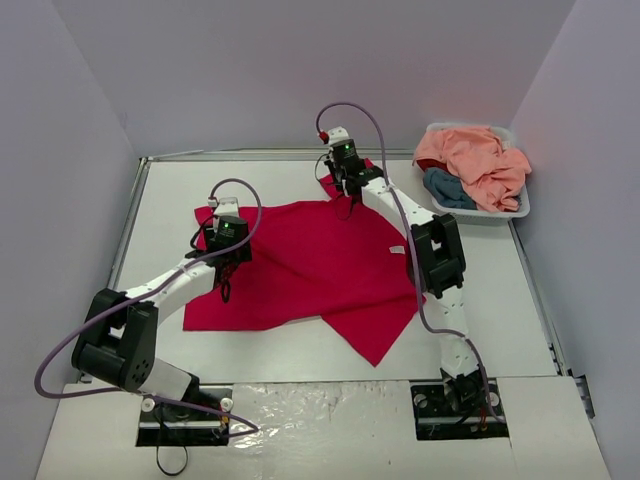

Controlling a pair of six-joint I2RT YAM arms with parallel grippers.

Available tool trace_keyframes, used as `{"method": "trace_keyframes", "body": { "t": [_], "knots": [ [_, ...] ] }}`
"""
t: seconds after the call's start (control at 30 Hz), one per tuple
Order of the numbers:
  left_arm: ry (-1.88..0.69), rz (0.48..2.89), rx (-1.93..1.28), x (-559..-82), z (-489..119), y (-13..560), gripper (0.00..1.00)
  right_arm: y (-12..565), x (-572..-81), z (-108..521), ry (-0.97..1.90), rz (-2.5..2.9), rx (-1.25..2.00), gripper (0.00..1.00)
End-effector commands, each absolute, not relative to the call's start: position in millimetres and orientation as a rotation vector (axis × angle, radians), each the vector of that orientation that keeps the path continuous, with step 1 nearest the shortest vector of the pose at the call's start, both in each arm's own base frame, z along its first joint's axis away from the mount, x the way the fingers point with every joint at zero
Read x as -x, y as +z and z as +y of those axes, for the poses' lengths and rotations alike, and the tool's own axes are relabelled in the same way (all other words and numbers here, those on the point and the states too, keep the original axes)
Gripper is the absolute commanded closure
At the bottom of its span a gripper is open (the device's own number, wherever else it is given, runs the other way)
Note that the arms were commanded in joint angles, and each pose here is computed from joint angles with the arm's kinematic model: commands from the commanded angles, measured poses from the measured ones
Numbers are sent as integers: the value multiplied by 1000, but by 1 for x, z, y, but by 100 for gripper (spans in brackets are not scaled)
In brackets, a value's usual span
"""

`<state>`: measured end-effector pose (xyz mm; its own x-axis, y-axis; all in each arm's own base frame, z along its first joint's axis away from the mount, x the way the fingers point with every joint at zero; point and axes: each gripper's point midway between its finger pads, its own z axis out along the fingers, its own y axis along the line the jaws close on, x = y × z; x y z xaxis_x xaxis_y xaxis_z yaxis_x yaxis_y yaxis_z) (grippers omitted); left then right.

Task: Fold and stack the t-shirts
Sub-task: Flatten out the tshirt

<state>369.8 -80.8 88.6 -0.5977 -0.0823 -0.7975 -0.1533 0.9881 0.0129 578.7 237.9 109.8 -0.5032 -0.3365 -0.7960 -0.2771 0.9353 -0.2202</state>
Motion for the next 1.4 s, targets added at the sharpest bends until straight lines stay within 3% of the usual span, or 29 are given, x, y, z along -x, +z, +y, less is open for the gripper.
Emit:
{"method": "trace_keyframes", "body": {
  "t": [0.0, 0.07, 1.37],
  "knots": [
    [86, 2154, 180, -373, -81, 106, 48, 142, -581, 208, -80, 2106, 294, 90],
    [89, 2155, 183, -373, -80, 105, 48, 139, -584, 196, -86, 2121, 260, 100],
    [111, 2157, 191, -371, -77, 104, 47, 8, -581, 157, -79, 2389, 184, 100]
  ]
}}
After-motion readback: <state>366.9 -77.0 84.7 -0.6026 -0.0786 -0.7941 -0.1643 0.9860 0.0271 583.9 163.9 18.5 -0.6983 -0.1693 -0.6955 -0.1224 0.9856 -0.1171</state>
